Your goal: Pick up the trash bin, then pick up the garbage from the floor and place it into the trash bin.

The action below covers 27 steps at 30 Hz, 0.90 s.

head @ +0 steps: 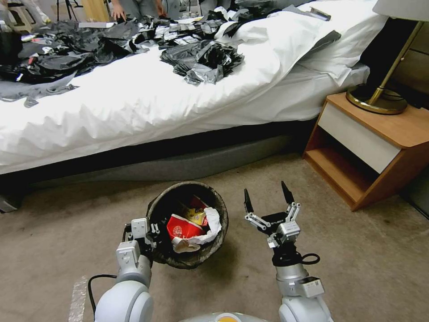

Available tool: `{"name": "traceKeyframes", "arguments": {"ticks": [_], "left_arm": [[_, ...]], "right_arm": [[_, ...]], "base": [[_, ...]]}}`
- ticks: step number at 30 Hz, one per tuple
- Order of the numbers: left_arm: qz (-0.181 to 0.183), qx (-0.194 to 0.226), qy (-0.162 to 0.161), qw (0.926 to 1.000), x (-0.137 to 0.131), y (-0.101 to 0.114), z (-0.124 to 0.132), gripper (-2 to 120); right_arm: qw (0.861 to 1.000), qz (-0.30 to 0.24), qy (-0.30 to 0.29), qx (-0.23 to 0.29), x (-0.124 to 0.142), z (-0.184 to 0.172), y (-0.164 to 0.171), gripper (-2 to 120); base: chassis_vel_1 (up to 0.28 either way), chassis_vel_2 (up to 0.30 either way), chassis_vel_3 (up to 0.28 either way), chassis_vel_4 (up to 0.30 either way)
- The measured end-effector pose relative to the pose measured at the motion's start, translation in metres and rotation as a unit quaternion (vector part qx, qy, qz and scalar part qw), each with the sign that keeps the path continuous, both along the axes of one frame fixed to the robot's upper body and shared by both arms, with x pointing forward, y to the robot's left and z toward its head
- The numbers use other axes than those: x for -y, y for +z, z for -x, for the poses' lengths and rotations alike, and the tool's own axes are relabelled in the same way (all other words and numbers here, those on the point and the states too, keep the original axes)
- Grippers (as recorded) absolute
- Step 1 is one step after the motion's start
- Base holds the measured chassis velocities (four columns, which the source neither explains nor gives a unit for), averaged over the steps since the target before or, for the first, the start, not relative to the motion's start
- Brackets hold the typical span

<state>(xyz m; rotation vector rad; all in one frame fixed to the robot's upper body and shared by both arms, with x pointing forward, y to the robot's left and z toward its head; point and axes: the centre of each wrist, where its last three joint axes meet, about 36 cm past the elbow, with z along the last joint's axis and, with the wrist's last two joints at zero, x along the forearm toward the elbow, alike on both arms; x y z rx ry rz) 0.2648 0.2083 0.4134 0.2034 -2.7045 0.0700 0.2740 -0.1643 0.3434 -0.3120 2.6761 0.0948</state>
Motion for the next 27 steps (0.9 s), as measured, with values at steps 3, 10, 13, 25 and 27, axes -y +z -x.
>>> {"name": "traceKeyframes", "arguments": {"ticks": [3,10,13,25,27], "left_arm": [[0.001,0.0,0.002,1.0,-0.001,0.001,-0.001,0],[0.002,0.002,0.004,1.0,-0.004,0.003,-0.002,0],[0.003,0.002,0.005,1.0,-0.004,0.004,-0.002,0],[0.005,0.004,0.004,1.0,-0.005,0.007,-0.006,0],[0.005,0.004,0.005,1.0,-0.005,0.008,-0.007,0]], "right_arm": [[1.0,-0.002,-0.002,0.0,0.0,-0.002,0.001,100],[1.0,-0.003,-0.004,0.002,0.0,-0.006,0.003,100],[1.0,-0.002,-0.005,0.003,0.001,-0.007,0.004,100],[1.0,-0.001,-0.009,0.006,0.003,-0.011,0.007,100],[1.0,0.0,-0.01,0.006,0.003,-0.011,0.008,100]], "base": [[0.019,0.006,0.012,0.017],[0.082,0.066,0.063,0.059],[0.088,0.1,0.092,0.083],[0.11,0.11,0.123,0.116],[0.126,0.133,0.108,0.14]]}}
